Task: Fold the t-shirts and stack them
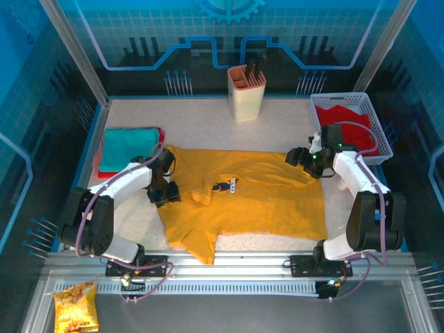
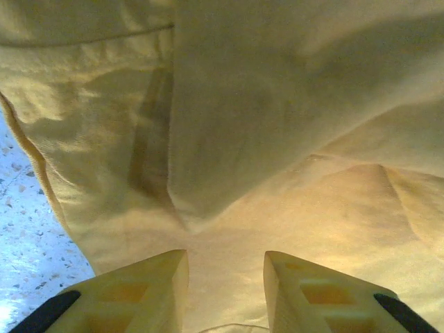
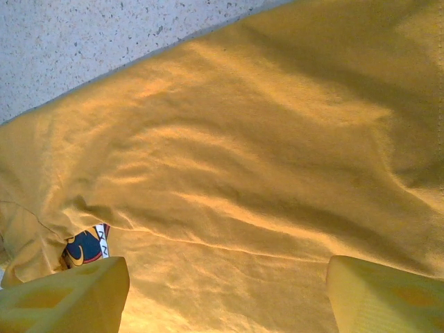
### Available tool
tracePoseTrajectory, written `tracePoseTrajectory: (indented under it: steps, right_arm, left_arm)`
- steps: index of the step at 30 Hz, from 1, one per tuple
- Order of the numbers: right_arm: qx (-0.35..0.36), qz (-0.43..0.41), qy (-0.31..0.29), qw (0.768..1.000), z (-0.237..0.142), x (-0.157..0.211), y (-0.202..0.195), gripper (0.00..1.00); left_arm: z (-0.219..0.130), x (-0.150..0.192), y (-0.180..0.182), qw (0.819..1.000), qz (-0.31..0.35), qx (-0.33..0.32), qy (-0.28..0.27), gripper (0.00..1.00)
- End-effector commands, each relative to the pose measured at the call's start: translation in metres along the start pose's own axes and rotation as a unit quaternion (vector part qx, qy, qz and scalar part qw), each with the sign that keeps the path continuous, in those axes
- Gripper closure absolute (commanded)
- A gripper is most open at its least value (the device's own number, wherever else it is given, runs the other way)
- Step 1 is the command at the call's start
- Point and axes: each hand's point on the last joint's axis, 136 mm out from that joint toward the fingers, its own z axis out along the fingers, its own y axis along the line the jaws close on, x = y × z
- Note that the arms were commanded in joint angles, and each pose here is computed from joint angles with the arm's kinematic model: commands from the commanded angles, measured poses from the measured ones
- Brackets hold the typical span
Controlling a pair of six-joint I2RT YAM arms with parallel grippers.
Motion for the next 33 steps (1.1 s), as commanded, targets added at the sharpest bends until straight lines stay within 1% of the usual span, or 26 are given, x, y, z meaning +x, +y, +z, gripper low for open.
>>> tracePoseTrajectory:
  steps: [1,7,11,13,16,19,22,25,27,29,31,33]
  right_arm:
    - [-0.015,-0.008,0.012,1.000,0.005,0.001,0.010,0.24]
    - [-0.015,-0.009,0.014,1.000,0.007,0.002,0.011,0.24]
    - [-0.012,-0.011,0.012,1.000,0.006,0.001,0.011,0.24]
    - [-0.010,-0.012,0.013,1.000,0.006,0.002,0.010,0.24]
    - [-0.009,-0.011,0.014,1.000,0.006,0.003,0.009,0.24]
    - [-0.010,-0.011,0.014,1.000,0.007,0.002,0.010,0.24]
    - [-0.013,-0.009,0.014,1.000,0.008,0.002,0.011,0.24]
    - [-0.015,-0.009,0.015,1.000,0.008,0.002,0.011,0.24]
    - [-0.014,-0.009,0.014,1.000,0.007,0.002,0.011,0.24]
    - [-0.015,-0.008,0.015,1.000,0.008,0.002,0.011,0.24]
    - [-0.015,-0.007,0.016,1.000,0.008,0.003,0.011,0.24]
    - [-0.015,-0.007,0.017,1.000,0.009,0.003,0.010,0.24]
  left_arm:
    - [0.006,-0.006,0.004,1.000,-0.011,-0.003,-0.011,0.67]
    - [0.014,-0.013,0.005,1.000,-0.011,-0.016,-0.011,0.73]
    - [0.016,-0.016,0.013,0.999,-0.006,-0.043,-0.010,0.76]
    - [0.015,-0.016,0.015,0.999,-0.004,-0.050,-0.009,0.75]
    - [0.013,-0.014,0.015,0.999,0.000,-0.051,-0.003,0.67]
    - [0.007,-0.015,0.015,0.999,0.004,-0.048,-0.013,0.66]
    - [0.010,-0.017,0.016,0.998,0.006,-0.053,-0.015,0.66]
    - [0.015,-0.020,0.013,0.999,0.005,-0.050,-0.010,0.70]
    - [0.017,-0.024,0.010,0.999,0.002,-0.045,-0.015,0.74]
    - [0.015,-0.027,0.009,0.999,0.001,-0.043,-0.020,0.81]
    - [0.010,-0.029,0.009,0.999,0.003,-0.048,-0.024,0.85]
    - [0.004,-0.028,0.010,0.998,0.004,-0.053,-0.024,0.93]
